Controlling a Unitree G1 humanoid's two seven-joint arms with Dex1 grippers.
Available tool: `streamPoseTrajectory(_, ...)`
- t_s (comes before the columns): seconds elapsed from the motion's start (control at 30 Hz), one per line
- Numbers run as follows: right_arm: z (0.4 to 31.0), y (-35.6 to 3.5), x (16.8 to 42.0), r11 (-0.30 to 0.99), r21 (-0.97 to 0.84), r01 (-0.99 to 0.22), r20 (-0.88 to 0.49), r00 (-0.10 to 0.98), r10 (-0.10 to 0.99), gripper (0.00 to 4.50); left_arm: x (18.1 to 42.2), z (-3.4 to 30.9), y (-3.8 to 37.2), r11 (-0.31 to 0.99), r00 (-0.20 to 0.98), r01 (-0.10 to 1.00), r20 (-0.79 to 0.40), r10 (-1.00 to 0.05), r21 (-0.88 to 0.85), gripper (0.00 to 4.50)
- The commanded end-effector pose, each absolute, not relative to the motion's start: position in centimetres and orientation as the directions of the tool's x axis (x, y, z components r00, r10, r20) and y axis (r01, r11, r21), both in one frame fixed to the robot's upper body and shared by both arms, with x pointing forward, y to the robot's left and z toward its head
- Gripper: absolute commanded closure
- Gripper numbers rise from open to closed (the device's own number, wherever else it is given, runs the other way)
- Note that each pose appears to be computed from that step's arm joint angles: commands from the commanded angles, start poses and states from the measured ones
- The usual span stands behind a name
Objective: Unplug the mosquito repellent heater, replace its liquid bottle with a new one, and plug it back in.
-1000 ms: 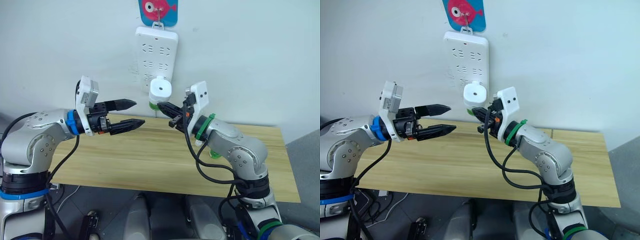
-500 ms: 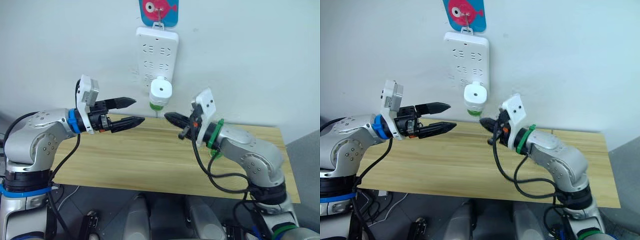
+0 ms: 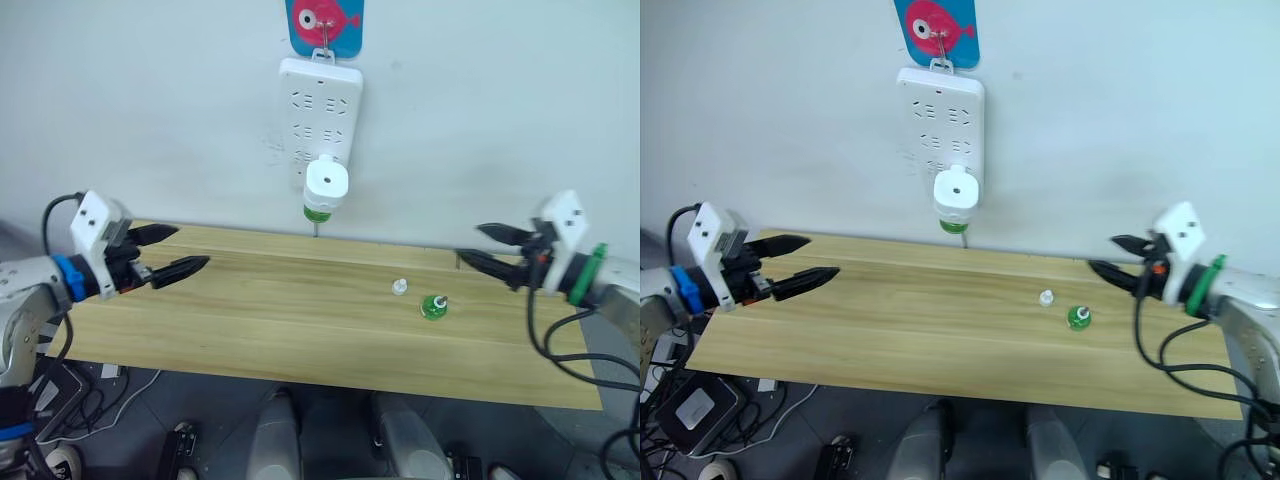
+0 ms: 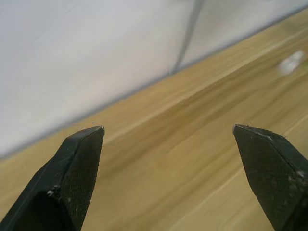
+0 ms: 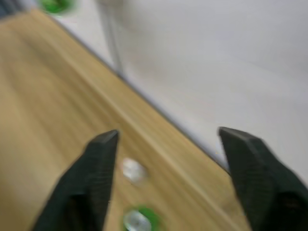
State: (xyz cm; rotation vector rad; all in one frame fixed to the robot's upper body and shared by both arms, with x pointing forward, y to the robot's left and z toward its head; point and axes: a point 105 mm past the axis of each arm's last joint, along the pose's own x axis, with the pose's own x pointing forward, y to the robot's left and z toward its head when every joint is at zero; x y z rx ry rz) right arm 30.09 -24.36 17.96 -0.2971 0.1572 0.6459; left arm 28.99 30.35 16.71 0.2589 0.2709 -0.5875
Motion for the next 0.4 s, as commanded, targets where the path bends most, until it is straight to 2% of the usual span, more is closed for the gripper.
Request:
streamPoseTrajectory(0.03,18.4,-28.0,30.1,0.788,-0.291,-0.543,-0.209,0.84,0.501,0.02,28.4,16.7,32.6,0.84,0.845,0.507,-0.301,-0.441,0.194,0.0)
streamPoseTrajectory(0.4,17.6,-27.3,29.7,0.803,-0.256,-0.539,-0.21,0.842,0.498,0.02,29.6,17.7,31.4,0.811,0.83,0.547,-0.264,-0.492,0.208,0.0)
